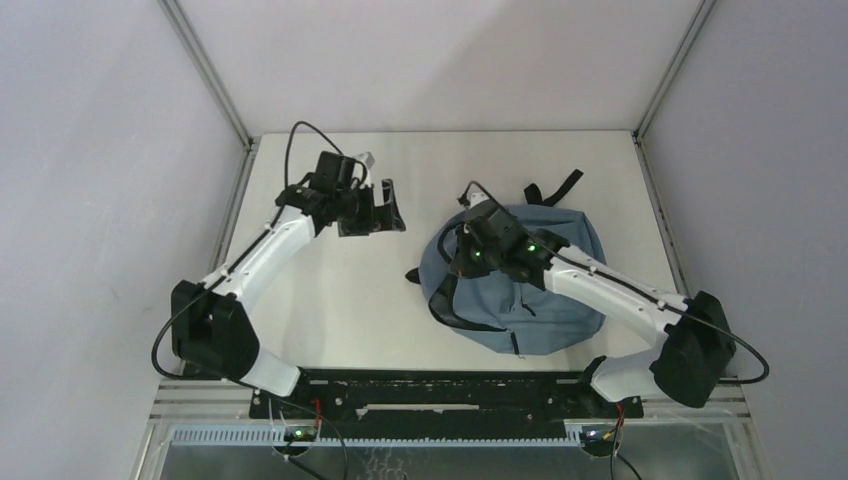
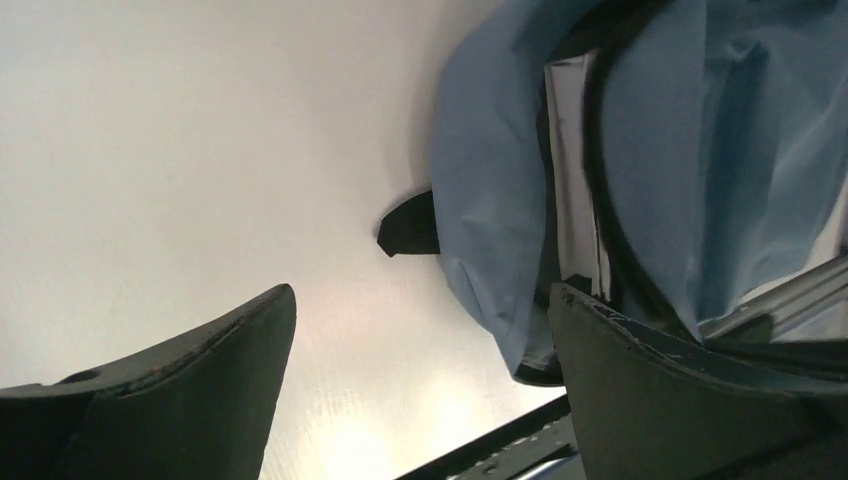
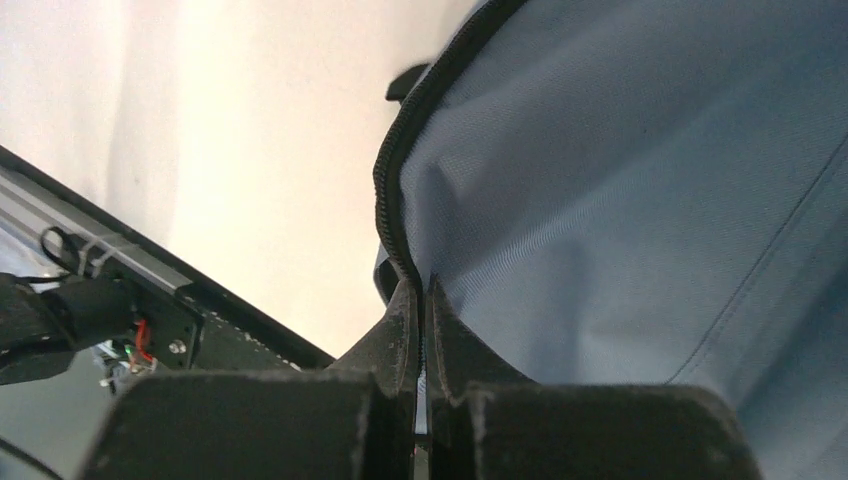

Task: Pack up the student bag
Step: Adjust the student bag at the center of the board.

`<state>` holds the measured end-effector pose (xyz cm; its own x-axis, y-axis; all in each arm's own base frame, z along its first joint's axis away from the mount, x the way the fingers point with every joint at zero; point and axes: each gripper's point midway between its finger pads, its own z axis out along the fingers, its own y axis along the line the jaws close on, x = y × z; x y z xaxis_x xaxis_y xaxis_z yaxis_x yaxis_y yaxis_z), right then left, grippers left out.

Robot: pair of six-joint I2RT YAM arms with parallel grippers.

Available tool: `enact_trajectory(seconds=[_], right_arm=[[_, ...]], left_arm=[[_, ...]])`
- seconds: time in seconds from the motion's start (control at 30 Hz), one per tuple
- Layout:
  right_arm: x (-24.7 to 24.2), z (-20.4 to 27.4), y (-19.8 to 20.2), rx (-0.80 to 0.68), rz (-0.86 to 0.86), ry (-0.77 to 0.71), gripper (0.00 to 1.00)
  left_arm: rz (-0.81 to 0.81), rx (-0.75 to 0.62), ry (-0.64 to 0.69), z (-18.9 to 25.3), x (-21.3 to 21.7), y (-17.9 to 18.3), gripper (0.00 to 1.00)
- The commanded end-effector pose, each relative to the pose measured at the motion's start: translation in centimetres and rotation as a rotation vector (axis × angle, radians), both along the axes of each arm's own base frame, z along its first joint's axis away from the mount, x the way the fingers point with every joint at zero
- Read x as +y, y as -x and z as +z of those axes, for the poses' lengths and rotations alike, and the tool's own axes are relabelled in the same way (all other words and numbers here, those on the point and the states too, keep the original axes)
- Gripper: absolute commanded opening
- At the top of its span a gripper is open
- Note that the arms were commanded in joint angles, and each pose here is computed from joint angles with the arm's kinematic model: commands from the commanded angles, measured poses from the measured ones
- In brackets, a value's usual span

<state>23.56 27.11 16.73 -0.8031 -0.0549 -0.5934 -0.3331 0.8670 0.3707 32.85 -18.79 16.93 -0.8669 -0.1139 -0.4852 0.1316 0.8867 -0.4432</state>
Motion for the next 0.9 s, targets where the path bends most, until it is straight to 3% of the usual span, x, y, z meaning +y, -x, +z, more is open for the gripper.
enact_trajectory(seconds=[0.0, 0.13, 0.3, 0.4, 0.67, 0.77, 0.87], right_arm=[[0.0, 0.6, -0.7, -0.034, -0.058, -0.034, 0.00], [-3.3, 1.8, -1.6, -0.040, -0.155, -0.099, 0.00], [-6.7, 2.7, -1.2, -0.036, -0.227, -0.176, 0.00], [-8.1, 2.7, -0.9, -0.029, -0.275, -0.213, 0.00], [-9.3, 3.2, -1.2, -0.021, -0.320, -0.295, 0.00], [-9.1, 3.1, -1.3, -0.017, -0.314, -0.300, 0.00], [-9.1, 3.1, -1.3, -0.012, -0.314, -0.301, 0.00]], left_arm=[[-0.202, -0.100, -0.181, 0.1, -1.3, 2.0, 1.00], [-0.267, -0.178, -0.354, -1.6, -3.6, 2.7, 1.00], [-0.308, -0.254, -0.272, -1.8, -8.1, 3.6, 1.00], [-0.339, -0.286, -0.303, -1.9, -10.2, 3.5, 1.00], [-0.321, -0.262, -0.399, -7.1, -12.5, 0.5, 1.00], [-0.336, -0.244, -0.389, -8.4, -13.6, 0.0, 0.94], [-0.309, -0.228, -0.446, -9.0, -13.1, -0.8, 0.77]])
